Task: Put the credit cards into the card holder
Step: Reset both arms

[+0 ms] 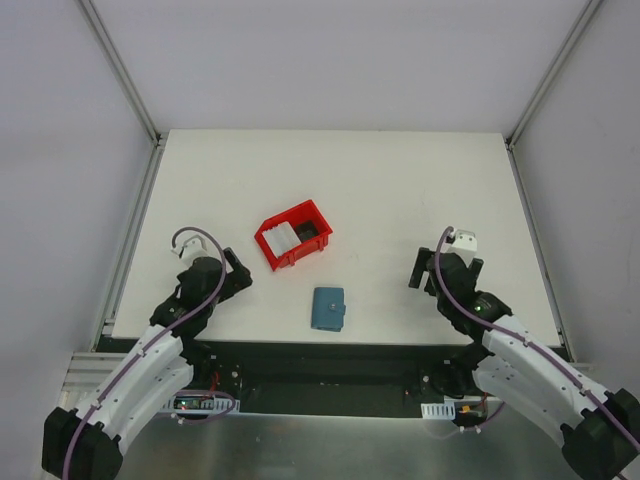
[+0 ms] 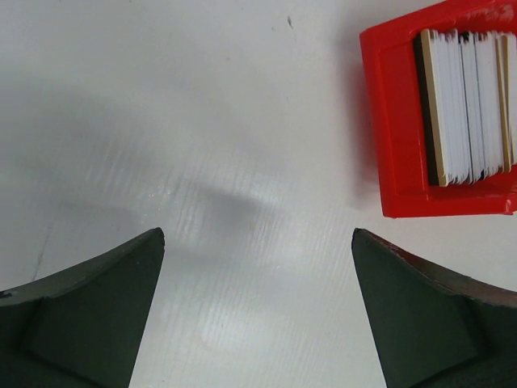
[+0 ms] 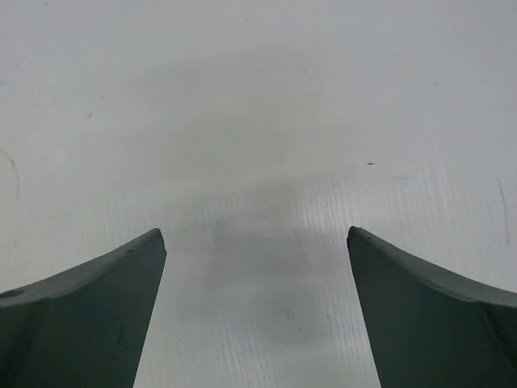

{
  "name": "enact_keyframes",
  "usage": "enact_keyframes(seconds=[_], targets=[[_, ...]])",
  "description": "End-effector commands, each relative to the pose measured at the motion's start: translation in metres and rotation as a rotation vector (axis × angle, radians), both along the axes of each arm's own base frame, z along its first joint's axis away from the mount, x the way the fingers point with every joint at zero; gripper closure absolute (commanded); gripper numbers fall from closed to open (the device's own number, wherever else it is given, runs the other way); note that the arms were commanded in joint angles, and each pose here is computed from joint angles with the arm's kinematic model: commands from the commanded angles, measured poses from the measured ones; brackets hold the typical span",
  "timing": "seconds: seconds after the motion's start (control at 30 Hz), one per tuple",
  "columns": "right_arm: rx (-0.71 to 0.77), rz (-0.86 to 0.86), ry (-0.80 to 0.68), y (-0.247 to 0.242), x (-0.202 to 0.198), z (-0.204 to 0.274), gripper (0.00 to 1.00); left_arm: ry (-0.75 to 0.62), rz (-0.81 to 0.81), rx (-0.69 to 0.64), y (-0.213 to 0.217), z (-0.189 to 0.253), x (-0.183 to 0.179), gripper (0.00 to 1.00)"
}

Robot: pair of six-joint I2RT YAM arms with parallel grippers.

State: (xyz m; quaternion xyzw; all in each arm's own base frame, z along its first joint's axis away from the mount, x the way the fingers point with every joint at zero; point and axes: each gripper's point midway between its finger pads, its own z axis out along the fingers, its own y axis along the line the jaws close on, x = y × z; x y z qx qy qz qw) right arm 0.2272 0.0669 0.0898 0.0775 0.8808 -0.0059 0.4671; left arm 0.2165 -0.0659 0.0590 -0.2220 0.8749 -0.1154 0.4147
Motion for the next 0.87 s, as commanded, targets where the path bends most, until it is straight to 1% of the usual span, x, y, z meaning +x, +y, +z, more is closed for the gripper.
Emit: enact_keyframes(seconds=[0.0, 0.17, 0.27, 0.4, 0.47, 0.53, 0.67, 0.7, 0.83], targets=[[-0.036, -0.053, -0.047, -0.016, 0.014, 0.022, 0.04, -0.078, 0.089, 0.019, 0.015, 0.020, 0.009, 0.01], [-0.066, -0.078, -0.025, -0.035, 0.023, 0.026, 0.04, -0.098, 0.086, 0.093, 0.024, 0.028, 0.013, 0.01], [-0.088, -0.087, -0.027, -0.048, 0.028, 0.024, 0.04, -0.115, 0.111, 0.166, 0.034, 0.038, 0.020, 0.01], [-0.063, -0.108, -0.061, -0.061, 0.034, 0.017, 0.04, -0.134, 0.150, 0.270, 0.048, 0.052, 0.032, 0.01], [-0.062, -0.120, -0.081, -0.068, 0.036, 0.010, 0.04, -0.154, 0.137, 0.303, 0.049, 0.058, 0.039, 0.01], [-0.060, -0.146, -0.091, -0.075, 0.038, 0.011, 0.04, -0.185, 0.120, 0.313, 0.047, 0.065, 0.045, 0.01], [-0.108, -0.201, -0.110, -0.091, 0.042, 0.011, 0.04, -0.231, 0.085, 0.283, 0.039, 0.070, 0.050, 0.01], [-0.112, -0.212, -0.136, -0.094, 0.046, 0.013, 0.04, -0.246, 0.074, 0.279, 0.037, 0.071, 0.050, 0.01], [-0.130, -0.235, -0.165, -0.101, 0.055, 0.000, 0.04, -0.258, 0.140, 0.281, 0.046, 0.070, 0.049, 0.01]])
